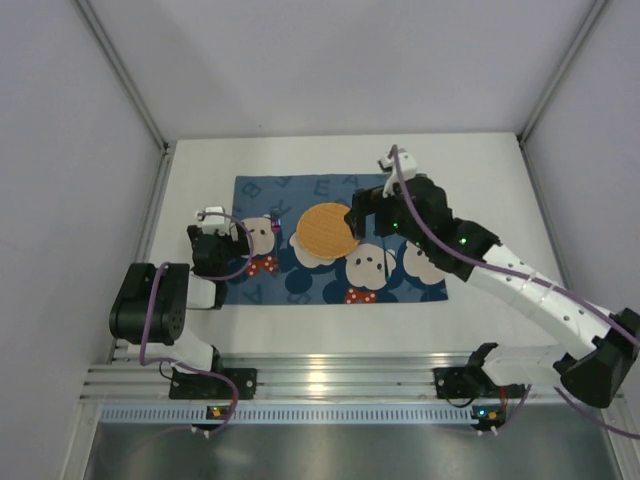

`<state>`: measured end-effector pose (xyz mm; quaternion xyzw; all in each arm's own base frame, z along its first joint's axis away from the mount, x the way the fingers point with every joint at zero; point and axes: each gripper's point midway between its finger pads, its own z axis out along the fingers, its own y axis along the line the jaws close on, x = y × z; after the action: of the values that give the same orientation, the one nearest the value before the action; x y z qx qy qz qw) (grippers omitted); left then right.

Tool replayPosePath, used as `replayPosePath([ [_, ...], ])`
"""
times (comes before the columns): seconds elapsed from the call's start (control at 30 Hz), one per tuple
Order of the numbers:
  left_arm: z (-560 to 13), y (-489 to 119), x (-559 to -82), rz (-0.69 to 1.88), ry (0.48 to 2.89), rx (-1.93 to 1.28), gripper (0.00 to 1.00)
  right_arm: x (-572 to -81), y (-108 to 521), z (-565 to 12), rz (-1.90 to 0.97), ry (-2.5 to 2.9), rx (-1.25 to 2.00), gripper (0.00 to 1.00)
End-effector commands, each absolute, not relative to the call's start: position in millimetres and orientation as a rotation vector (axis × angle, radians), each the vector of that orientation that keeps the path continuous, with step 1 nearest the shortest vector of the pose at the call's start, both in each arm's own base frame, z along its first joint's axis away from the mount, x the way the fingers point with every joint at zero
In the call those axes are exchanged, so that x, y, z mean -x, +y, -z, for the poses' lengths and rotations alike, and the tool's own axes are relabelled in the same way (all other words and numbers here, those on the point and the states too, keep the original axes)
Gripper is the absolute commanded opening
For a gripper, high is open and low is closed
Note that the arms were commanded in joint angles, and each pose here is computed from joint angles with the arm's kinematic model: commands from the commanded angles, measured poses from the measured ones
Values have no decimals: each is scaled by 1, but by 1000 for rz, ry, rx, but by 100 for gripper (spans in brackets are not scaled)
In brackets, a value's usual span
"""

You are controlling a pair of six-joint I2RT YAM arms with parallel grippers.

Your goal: Set the dinner table for one person

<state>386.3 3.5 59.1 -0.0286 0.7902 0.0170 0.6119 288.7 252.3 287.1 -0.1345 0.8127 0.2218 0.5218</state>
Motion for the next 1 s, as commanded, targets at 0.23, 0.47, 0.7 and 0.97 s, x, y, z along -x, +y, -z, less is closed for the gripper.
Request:
replayPosePath([
  [0.23,-82,1,-393,-15,1730,64,99,-220,346,-260,-579,1877,671,100],
  [0.47,-82,1,-393,-14,1729,64,99,-182,352,-239,-609,1862,768,100],
  [0.7,-82,1,-393,-13,1729,63,99,-195,323,-267,-498,1767,731,100],
  [0.97,-83,1,-393,-12,1727,64,99,-190,282,-279,-485,1779,609,100],
])
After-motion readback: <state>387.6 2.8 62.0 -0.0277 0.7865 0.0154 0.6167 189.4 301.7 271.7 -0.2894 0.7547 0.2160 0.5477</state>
